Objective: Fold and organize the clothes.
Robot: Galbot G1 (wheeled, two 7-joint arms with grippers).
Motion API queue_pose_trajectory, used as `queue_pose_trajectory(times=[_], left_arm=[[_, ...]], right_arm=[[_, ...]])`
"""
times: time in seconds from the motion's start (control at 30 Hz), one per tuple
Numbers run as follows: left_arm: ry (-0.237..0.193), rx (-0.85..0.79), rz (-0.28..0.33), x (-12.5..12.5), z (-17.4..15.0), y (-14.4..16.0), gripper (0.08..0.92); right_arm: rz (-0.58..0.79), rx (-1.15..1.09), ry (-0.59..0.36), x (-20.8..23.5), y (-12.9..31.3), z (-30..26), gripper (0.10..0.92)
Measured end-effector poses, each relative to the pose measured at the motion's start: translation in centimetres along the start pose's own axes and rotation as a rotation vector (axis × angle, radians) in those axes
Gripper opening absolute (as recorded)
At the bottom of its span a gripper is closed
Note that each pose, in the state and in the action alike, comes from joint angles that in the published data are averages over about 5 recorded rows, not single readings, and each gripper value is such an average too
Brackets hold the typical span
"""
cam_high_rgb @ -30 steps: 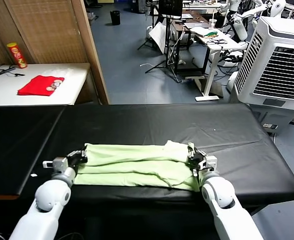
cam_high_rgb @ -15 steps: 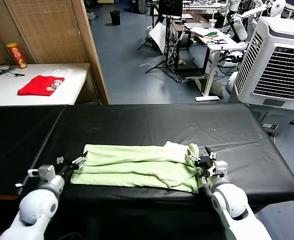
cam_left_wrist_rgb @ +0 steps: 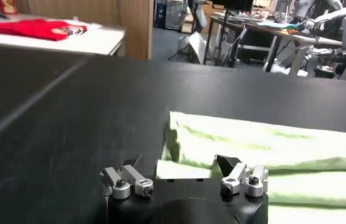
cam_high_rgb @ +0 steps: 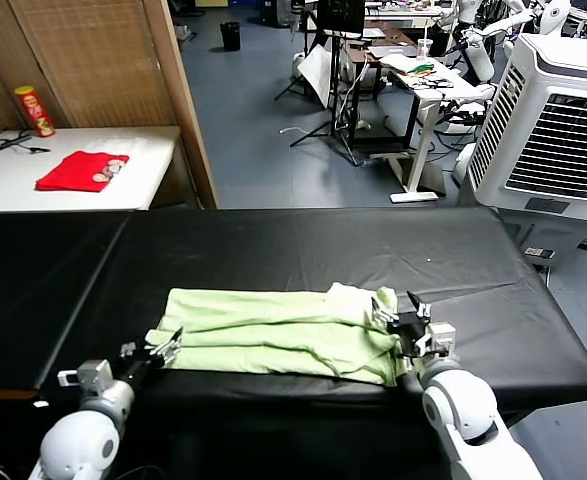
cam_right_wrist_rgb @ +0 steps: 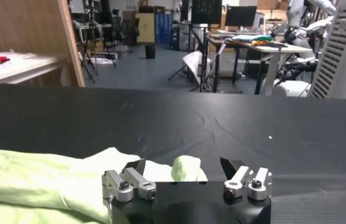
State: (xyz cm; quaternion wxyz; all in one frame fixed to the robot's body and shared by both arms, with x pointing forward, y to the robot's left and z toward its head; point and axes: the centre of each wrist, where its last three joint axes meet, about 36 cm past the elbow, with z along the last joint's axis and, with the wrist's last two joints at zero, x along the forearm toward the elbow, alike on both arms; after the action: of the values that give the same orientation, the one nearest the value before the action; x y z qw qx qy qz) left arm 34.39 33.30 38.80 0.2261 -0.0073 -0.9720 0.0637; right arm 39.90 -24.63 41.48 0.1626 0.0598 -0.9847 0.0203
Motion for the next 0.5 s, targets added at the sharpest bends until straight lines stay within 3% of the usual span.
queue_pose_trajectory(times=[0.1,0.27,0.33,0.5], left_arm=[[0.004,0.019,0.003,-0.34,0.16,0.06,0.429],[0.008,0.031,0.014,-0.54,0.14,0.06,0.197],[0.001,0.007,0.016,-0.5,0.03,0.0,0.157],[-0.05,-0.117,-0.013,-0.11,-0.4,0.11,0.164]], right_arm=[[-0.004,0.002,0.0,0.05,0.1,0.1,0.798],[-0.004,0.008,-0.002,0.04,0.29,0.15,0.798],[-0.003,0.011,-0.003,0.04,0.36,0.18,0.798],[0.003,0.023,-0.003,0.07,0.42,0.22,0.798]])
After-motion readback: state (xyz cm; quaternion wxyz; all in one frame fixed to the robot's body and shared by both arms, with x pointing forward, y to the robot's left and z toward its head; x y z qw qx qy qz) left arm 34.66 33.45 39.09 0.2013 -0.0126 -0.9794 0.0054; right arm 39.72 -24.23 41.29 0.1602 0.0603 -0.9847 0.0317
